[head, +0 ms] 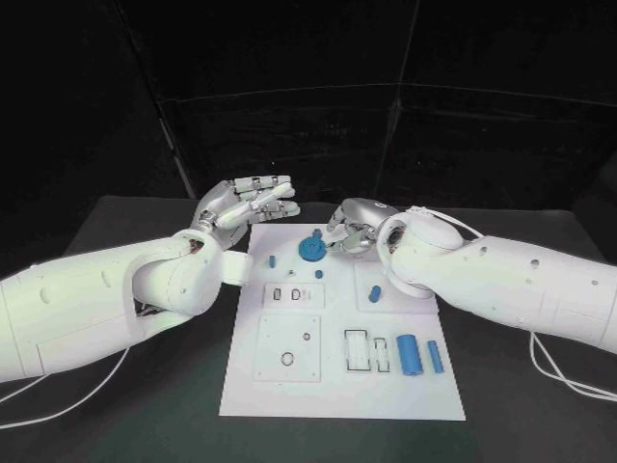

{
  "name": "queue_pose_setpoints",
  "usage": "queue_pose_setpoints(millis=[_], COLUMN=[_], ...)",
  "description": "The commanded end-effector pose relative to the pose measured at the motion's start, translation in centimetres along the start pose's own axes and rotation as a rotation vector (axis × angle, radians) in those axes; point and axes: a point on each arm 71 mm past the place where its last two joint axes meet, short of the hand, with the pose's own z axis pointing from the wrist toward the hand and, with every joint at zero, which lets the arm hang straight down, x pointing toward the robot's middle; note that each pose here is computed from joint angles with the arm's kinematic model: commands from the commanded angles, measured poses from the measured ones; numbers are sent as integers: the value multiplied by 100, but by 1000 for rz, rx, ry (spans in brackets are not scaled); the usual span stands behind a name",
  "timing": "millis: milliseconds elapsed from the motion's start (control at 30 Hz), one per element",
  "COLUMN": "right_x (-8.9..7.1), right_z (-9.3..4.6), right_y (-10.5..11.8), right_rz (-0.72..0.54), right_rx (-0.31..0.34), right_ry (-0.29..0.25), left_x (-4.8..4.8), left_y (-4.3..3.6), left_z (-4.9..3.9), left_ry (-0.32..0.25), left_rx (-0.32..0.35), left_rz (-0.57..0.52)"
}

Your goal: Assemble the parts on the task board

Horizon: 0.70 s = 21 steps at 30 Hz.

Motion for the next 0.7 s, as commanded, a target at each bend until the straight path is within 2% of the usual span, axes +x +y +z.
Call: queue_pose_setpoints(millis=[33,200,400,700], right_x=[-108,-173,-262,-349], right_z=[-70,-218,-425,-629], right_y=[1,-180,-468,-697], right_rz=[193,314,463,564], right_rx=[-97,-93,-50,-67], right_ry=[-89,-80,-58,-37], left_x=[-15,-50,-97,-148], left_y=[-20,-25,-31,-29], left_z=[4,2,2,18], left_ry=[3,-5,-14,-25], left_rx=[9,11,13,15], left_rz=[-1,3,8,14])
